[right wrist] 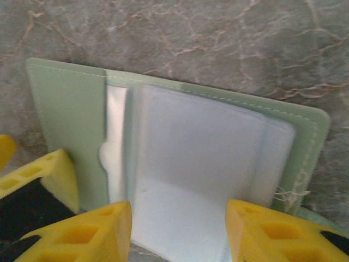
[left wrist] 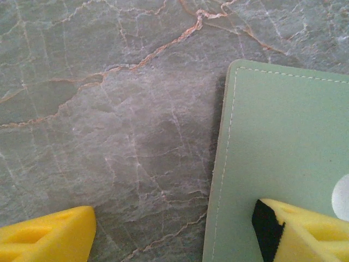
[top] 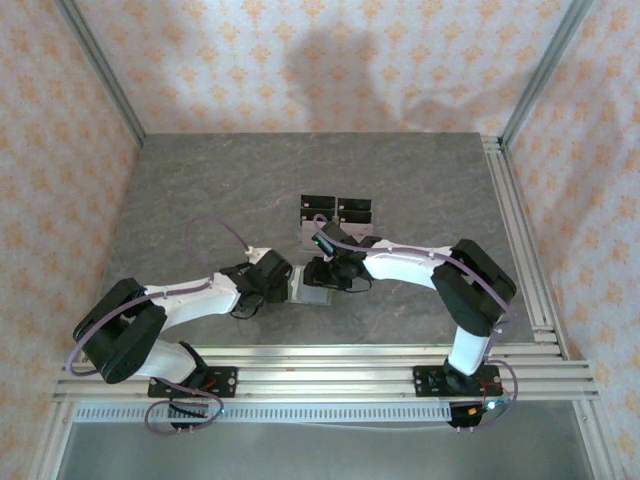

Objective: Put the credit cards into the card holder

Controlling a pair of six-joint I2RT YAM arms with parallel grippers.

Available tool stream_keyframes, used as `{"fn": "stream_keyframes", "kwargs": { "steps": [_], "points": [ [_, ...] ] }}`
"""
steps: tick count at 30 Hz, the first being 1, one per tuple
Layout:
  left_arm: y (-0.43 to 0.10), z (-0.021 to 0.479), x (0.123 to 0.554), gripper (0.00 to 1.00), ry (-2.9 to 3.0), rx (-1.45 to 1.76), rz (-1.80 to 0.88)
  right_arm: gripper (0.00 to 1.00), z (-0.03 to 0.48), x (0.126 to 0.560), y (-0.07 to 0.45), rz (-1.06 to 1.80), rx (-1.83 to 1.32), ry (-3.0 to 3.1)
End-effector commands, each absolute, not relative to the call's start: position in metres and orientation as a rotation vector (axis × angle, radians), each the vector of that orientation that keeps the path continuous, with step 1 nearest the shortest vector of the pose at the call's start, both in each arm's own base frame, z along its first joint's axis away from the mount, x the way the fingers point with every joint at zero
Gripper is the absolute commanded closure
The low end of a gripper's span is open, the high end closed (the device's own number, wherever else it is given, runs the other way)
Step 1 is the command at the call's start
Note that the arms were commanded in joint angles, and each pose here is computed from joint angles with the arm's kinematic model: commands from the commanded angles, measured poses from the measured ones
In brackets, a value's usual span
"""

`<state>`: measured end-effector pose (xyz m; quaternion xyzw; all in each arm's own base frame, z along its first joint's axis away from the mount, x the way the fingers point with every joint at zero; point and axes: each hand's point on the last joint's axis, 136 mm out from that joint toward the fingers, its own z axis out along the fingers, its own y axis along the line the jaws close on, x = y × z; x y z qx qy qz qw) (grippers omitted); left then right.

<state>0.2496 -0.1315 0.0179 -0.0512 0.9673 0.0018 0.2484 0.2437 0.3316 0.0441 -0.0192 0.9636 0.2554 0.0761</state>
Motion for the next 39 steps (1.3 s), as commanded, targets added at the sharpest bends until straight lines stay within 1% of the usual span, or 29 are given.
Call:
{"fn": "stream_keyframes", "kwargs": {
  "steps": [1, 8, 14, 31, 39],
  "points": [
    [-0.126, 0.012, 0.244, 0.22, 2.648, -0.163, 0.008, 0.52, 0.048, 0.246, 0.347, 0.858, -0.052, 2.868],
    [-0.125, 0.013, 0.242, 0.22, 2.643, -0.167, 0.002, 0.52, 0.049, 0.248, 0.351, 0.885, -0.024, 2.867],
    [-0.125, 0.014, 0.242, 0.23, 2.636, -0.173, -0.01, 0.52, 0.051, 0.245, 0.328, 0.822, 0.029, 2.851],
    [-0.124, 0.009, 0.238, 0.24, 2.646, -0.174, -0.013, 0.52, 0.046, 0.239, 0.307, 0.721, 0.042, 2.868],
    [-0.126, 0.006, 0.239, 0.25, 2.653, -0.172, -0.022, 0.52, 0.035, 0.24, 0.32, 0.764, 0.029, 2.898]
  ]
}}
